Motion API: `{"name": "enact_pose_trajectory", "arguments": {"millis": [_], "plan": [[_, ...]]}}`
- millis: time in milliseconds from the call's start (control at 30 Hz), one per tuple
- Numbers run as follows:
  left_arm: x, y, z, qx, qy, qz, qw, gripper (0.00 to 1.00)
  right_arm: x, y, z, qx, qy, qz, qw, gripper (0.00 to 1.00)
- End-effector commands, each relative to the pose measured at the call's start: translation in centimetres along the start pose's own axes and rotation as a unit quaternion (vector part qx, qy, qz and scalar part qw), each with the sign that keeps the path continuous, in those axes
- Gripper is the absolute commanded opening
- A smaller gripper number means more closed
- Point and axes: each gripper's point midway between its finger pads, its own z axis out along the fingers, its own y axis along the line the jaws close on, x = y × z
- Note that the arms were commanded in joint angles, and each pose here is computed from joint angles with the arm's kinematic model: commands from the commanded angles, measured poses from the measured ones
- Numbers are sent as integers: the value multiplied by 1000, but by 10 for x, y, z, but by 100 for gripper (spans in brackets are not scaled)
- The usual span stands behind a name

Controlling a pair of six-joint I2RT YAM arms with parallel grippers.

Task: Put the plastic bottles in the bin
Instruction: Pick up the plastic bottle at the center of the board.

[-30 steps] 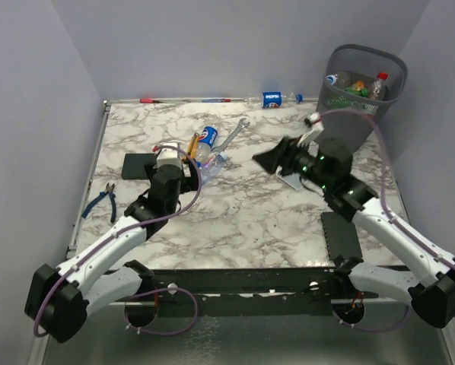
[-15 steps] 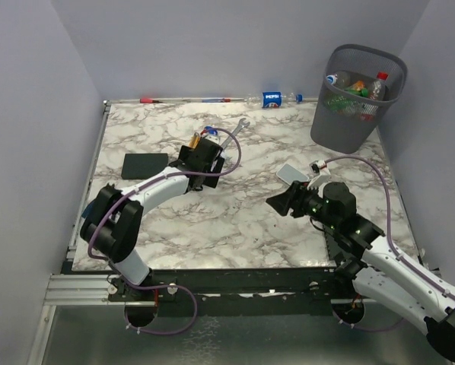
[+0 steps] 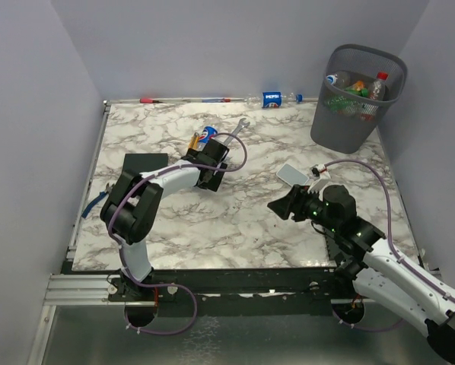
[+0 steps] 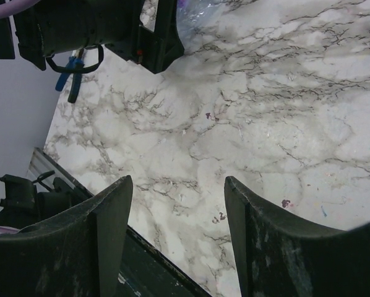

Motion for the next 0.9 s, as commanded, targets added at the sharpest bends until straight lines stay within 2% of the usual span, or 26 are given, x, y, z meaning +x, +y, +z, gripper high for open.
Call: {"name": "enact_pose_trajectory", "arguments": {"millis": [0,167,400,533,700,867], "plan": [[3,-9,10,15,12,-2,1000,97,-2,0,-5,9,-2,2,1000,65],[8,-13,8,29,3,-16,999,87,-4,3,-9,6,-5,8,1000,65],[21,-18,10,54,11,-40,998,54,-9,9,-11,0,-6,16,1000,65],[24,-18,2,60,1,-58,997,46,-10,10,-12,1,-7,18,1000,65],[15,-15,-28,82,-34,-90,992,35,-14,10,-17,12,-6,11,1000,65],[0,-21,-83,160,-103,-119,974,28,-30,19,-26,9,-19,-9,1000,69]]}}
